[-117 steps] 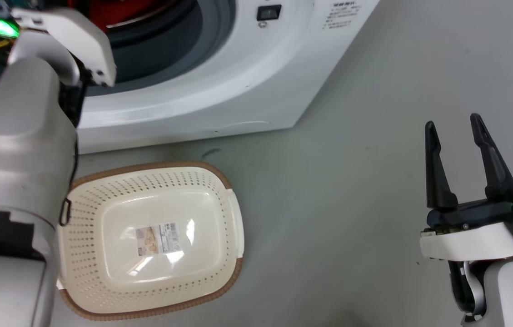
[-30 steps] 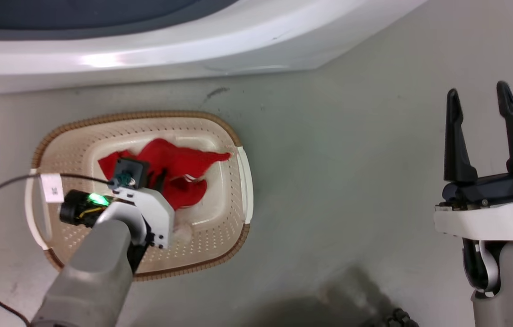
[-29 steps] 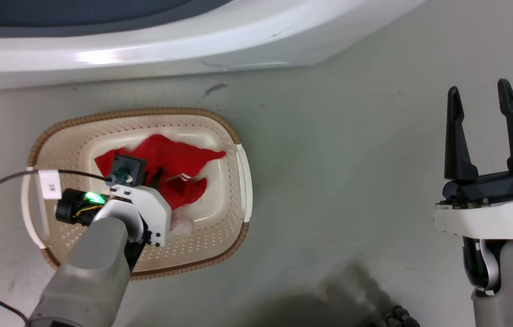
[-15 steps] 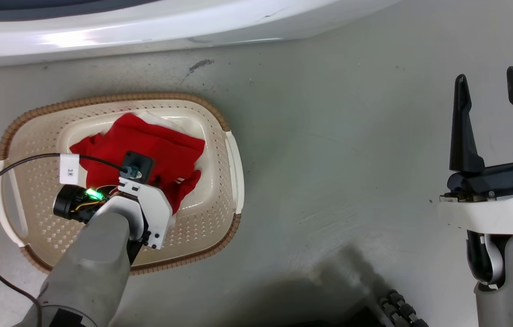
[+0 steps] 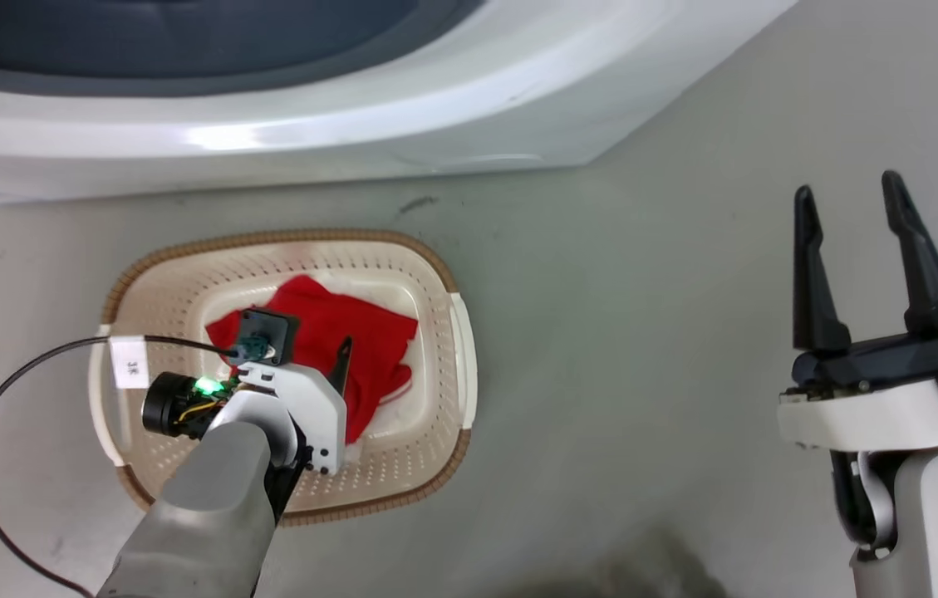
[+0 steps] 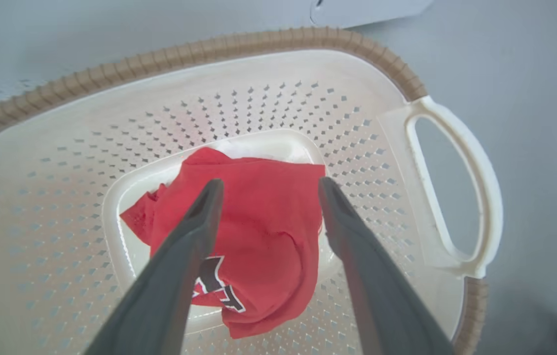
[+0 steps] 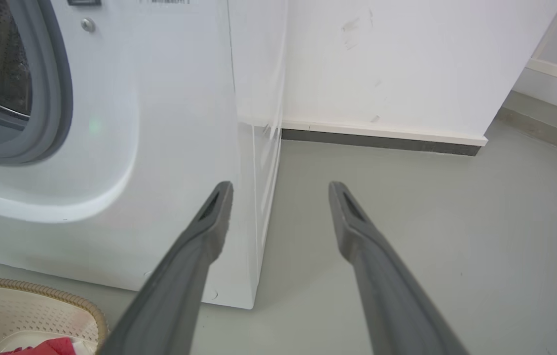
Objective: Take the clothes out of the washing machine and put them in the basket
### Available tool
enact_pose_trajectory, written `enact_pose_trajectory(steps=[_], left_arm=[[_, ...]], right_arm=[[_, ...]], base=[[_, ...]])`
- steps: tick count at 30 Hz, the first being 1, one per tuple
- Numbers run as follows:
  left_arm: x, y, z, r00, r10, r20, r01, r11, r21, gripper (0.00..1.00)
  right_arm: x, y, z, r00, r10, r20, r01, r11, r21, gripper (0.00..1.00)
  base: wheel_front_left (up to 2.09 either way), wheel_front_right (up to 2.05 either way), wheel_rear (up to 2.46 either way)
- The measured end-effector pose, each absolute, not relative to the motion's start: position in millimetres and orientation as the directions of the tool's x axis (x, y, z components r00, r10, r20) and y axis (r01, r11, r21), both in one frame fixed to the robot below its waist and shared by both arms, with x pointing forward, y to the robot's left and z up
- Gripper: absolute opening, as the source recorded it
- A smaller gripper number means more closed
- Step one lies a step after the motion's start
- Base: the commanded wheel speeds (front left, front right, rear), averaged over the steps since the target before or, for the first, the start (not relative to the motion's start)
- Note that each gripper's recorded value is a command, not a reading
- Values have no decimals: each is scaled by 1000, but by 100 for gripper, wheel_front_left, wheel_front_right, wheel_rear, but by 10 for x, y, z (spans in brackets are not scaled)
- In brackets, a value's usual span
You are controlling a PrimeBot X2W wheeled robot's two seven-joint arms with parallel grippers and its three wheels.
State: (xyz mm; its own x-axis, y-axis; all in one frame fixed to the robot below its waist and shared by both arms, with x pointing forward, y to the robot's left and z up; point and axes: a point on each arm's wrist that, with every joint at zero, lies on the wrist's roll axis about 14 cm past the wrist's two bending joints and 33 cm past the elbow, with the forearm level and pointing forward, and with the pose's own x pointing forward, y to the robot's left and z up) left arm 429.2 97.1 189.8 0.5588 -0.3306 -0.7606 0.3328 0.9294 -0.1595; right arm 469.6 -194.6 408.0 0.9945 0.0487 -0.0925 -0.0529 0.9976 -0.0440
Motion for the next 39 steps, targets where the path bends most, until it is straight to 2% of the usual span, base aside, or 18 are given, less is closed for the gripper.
enact_pose_trajectory(steps=[1, 5, 12, 18, 28, 34, 39], left_arm=[[4292, 971, 1898, 559, -331, -761, 333, 929, -160, 100], [4568, 1058, 2315, 687, -309, -658, 294, 946, -137, 100], [4728, 1274, 3028, 851, -226, -474, 195, 974, -116, 100], [4699, 1447, 3689, 945, -145, -294, 122, 988, -96, 100], [4455, 1709, 4535, 998, -28, -61, 23, 996, -83, 100], [4437, 1761, 4671, 1000, -19, -21, 18, 997, -75, 100], [4661, 1697, 4674, 999, -50, -17, 48, 996, -79, 100]], right_arm=[[4696, -1946, 4080, 995, 49, -92, -53, 998, -44, 100], [4631, -1880, 4248, 996, 65, -62, -67, 997, -39, 100], [4500, -1784, 4506, 996, 89, -16, -89, 995, -40, 100], [4365, -1728, 4719, 994, 102, 25, -101, 994, -37, 100], [4149, -1643, 4981, 989, 123, 80, -121, 992, -31, 100], [4136, -1603, 5033, 987, 133, 94, -131, 991, -28, 100], [4161, -1606, 4991, 988, 132, 85, -131, 991, -19, 100]], base=[[0, 0, 0], [0, 0, 0], [0, 0, 0], [0, 0, 0], [0, 0, 0], [0, 0, 0], [0, 0, 0]])
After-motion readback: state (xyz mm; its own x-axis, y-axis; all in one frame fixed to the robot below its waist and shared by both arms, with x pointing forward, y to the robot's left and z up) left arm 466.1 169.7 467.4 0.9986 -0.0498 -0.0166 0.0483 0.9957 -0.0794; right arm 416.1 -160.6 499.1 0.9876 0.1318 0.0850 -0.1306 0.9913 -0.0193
